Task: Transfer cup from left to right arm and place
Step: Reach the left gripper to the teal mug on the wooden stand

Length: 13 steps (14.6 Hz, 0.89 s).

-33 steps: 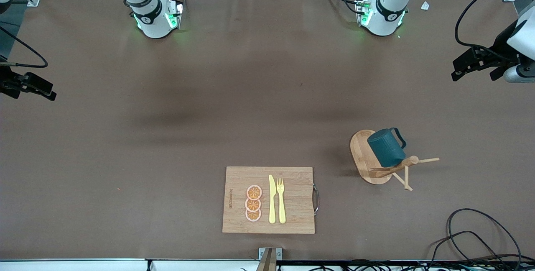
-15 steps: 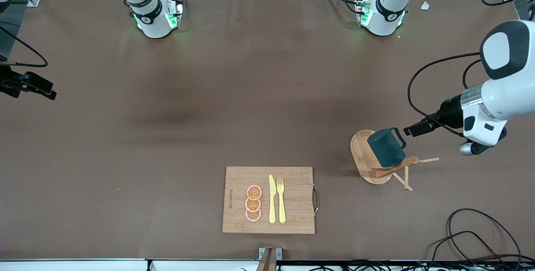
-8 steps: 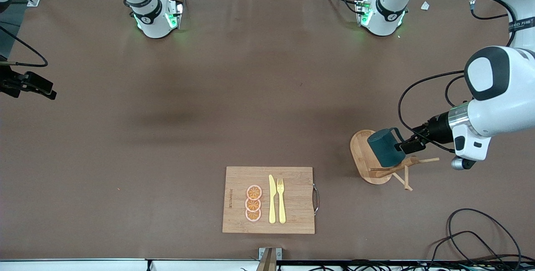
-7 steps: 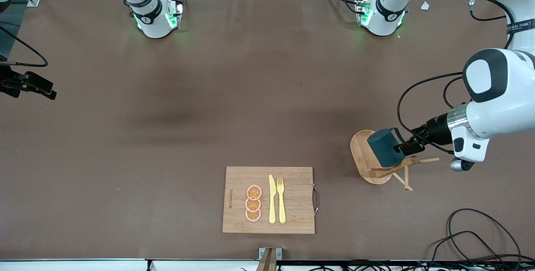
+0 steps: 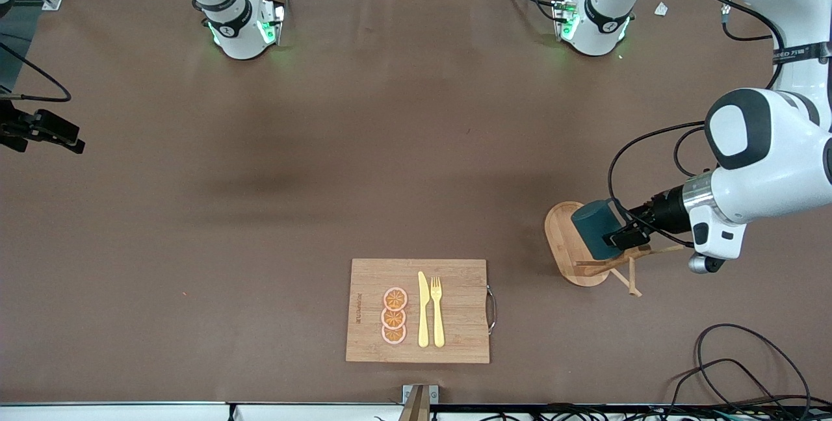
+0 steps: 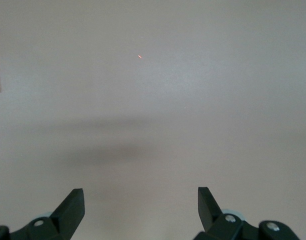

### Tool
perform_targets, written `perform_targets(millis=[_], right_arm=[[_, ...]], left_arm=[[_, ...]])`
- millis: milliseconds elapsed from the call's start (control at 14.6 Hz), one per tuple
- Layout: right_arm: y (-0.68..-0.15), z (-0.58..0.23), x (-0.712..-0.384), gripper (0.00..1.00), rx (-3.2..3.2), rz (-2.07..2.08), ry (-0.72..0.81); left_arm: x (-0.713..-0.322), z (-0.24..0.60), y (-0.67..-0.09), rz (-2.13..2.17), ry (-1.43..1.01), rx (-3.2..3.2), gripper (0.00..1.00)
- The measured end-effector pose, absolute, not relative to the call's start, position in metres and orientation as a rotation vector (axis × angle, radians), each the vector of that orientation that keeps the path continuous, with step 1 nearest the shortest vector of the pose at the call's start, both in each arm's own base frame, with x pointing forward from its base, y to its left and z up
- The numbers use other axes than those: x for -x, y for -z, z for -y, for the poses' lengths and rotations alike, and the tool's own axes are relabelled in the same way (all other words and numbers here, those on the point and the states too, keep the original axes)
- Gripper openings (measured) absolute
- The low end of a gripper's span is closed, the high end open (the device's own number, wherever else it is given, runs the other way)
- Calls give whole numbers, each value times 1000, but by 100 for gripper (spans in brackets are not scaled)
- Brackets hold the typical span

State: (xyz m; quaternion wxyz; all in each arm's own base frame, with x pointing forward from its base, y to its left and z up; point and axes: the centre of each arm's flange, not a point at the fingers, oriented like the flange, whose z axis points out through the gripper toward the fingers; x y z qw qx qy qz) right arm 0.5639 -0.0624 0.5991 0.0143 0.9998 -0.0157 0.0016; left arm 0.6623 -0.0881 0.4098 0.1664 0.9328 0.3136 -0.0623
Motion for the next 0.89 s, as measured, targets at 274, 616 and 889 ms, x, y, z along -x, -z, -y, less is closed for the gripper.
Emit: perform_targets(millis=[274, 616, 889], right_arm=[[-599, 62, -564, 100, -3113, 48, -5], [-599, 63, -564, 100, -3113, 49, -5], [-599, 63, -564, 100, -3113, 50, -5]], left_arm=[[-665, 93, -398, -892, 183, -2658, 100], [-667, 99, -387, -887, 184, -2660, 100], [-669, 104, -377, -884, 189, -2662, 96]])
